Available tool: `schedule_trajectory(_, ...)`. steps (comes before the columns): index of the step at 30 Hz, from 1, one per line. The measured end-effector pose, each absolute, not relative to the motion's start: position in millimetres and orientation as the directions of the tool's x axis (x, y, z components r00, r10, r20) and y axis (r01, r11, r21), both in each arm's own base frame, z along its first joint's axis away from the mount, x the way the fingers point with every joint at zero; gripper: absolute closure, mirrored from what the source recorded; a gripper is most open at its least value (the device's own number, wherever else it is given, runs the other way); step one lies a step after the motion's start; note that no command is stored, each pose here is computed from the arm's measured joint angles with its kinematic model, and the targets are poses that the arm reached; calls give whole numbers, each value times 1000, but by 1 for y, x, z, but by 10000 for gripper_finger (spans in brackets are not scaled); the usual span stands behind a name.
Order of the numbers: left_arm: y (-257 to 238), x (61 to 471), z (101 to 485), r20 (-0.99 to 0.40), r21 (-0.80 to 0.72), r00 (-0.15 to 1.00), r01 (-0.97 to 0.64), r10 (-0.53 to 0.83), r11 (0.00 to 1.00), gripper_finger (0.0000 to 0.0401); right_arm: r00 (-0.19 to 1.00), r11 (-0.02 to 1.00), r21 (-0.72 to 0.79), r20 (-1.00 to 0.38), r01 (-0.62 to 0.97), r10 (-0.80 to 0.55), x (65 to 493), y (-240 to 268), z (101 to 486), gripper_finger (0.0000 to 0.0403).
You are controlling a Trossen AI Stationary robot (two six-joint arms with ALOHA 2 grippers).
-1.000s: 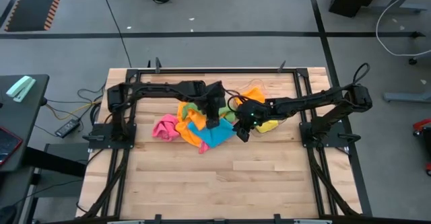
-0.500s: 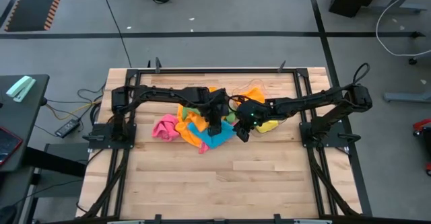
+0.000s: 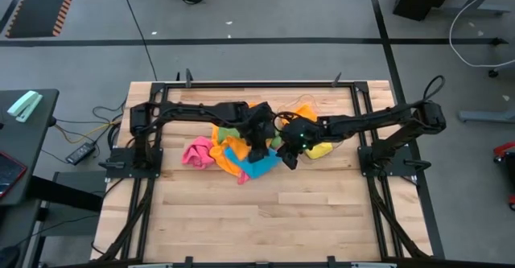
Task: Fold microfiber towels
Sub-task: Fold the blue towel
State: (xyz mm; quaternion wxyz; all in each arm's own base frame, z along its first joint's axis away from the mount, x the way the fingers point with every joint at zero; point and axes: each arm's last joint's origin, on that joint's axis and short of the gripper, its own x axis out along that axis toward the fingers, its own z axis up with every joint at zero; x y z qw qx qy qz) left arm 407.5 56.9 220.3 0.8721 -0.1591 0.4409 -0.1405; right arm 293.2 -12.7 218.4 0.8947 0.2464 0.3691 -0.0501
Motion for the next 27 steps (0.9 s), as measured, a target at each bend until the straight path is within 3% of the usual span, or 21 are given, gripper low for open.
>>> schedule_trajectory(6,44,404,239,-679,-373,589,236,-437,897,376,773,938,337,-615,79,156,297,-8,243,287)
schedule_trajectory(12,41,402,243,-676,-370,593,240,-438,897,391,739,941,333,-649,62,180,299,-3,235,222)
schedule_trajectory(17,41,403,244,-677,-369,602,221,-424,903,370,721,966,254,-679,56,137,303,7,226,188)
schedule_trajectory(22,38,403,244,-680,-367,601,218,-420,905,369,705,981,177,-706,81,70,310,16,214,197)
schedule_trajectory(27,38,404,244,-676,-373,606,210,-420,904,384,693,982,163,-720,98,50,317,18,201,261)
